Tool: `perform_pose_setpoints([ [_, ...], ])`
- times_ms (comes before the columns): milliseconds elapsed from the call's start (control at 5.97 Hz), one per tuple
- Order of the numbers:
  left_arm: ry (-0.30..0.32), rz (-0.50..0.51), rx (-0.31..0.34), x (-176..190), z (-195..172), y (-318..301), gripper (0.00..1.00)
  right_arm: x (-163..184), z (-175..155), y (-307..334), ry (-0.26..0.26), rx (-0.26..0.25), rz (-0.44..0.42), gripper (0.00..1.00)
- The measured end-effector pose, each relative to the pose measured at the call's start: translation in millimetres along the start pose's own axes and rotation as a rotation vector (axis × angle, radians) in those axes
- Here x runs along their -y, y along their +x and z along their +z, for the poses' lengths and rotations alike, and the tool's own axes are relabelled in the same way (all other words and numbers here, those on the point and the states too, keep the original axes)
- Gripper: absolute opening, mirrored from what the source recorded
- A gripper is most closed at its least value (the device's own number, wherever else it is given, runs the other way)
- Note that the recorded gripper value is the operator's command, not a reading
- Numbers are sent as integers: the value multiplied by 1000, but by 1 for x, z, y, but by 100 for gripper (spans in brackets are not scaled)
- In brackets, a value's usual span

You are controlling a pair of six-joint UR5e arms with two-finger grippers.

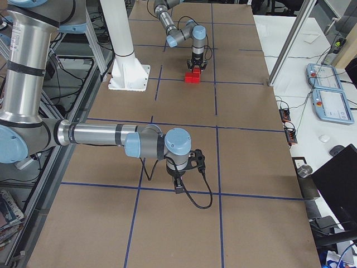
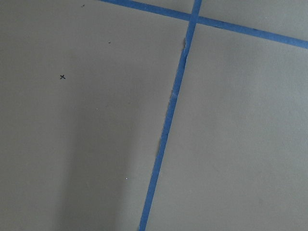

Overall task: Form red blocks into L shape at center
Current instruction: 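Lower the cube next to the pair and open the left gripper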

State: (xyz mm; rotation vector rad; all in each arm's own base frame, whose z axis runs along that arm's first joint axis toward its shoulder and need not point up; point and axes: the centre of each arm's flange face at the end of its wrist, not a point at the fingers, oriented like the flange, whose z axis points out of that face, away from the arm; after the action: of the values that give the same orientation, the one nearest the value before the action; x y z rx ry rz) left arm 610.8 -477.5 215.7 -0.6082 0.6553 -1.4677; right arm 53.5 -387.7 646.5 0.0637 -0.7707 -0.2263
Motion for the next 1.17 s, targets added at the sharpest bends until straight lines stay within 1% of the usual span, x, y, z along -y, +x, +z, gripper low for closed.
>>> perform_pose_setpoints([
  [168, 1, 0, 2, -1, 1, -1, 20, 0, 0, 0, 0, 0, 0, 100],
  [838, 3, -4, 5, 0, 2, -2, 30, 0, 0, 0, 1, 0, -2, 100],
  [1005, 1, -10, 5, -1, 2, -2, 36, 0, 0, 0, 1, 0, -3, 100],
  [1173, 1, -16, 4, -1, 2, -2, 75, 1, 0, 0, 1, 0, -4, 100],
])
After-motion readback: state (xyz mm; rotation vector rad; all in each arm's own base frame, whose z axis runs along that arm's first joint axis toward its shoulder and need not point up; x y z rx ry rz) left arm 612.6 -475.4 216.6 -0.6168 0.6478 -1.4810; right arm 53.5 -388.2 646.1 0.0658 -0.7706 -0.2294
